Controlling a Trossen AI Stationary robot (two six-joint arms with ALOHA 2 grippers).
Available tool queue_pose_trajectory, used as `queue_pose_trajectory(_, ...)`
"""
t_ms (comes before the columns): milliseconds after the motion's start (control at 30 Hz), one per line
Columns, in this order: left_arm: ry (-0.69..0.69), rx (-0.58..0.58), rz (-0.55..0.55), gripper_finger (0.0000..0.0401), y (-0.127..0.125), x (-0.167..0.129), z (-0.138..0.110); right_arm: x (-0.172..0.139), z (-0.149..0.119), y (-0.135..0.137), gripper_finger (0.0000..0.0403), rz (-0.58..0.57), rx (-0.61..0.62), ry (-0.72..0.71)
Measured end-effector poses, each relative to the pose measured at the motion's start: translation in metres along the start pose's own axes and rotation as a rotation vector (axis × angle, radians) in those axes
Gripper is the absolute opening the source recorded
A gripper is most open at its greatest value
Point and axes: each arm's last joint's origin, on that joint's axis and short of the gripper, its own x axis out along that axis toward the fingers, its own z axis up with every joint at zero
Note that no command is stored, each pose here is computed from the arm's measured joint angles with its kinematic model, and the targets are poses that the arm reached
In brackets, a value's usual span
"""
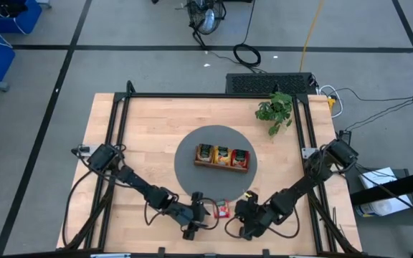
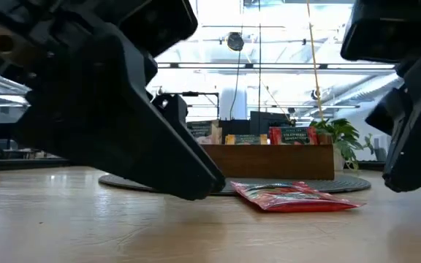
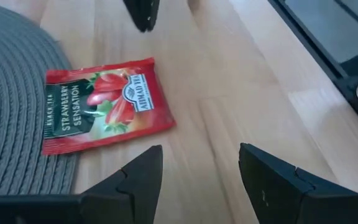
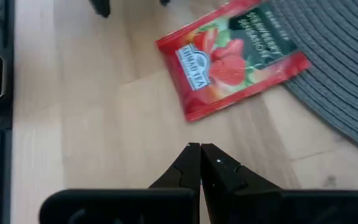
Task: Pick & Place Tea
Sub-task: Put the red tea bag to the right section into the wooden organizer
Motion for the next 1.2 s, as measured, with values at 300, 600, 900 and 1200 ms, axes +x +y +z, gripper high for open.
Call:
queue_pose_trajectory(300,0.009,-0.083,-0.018,0.0214,0.006,0.001,0.001,0.031,-0.008,-0.010,0.0000,0.017,0.031,-0.059)
queue_pose_trajectory(600,0.001,-0.070,0.000,0.0214,0.007,0.001,0.002,0.047,0.000,-0.009,0.0000,0.108,-0.030,-0.127)
queue_pose_trajectory(900,0.011,-0.055,0.020,0.0214,0.008,0.001,0.001,0.047,0.002,-0.008,0.0000,0.131,-0.042,-0.138)
queue_pose_trajectory(1200,0.107,-0.073,0.068,0.0214,0.018,0.003,-0.008,0.018,0.021,0.006,0.0000,0.279,-0.040,-0.172)
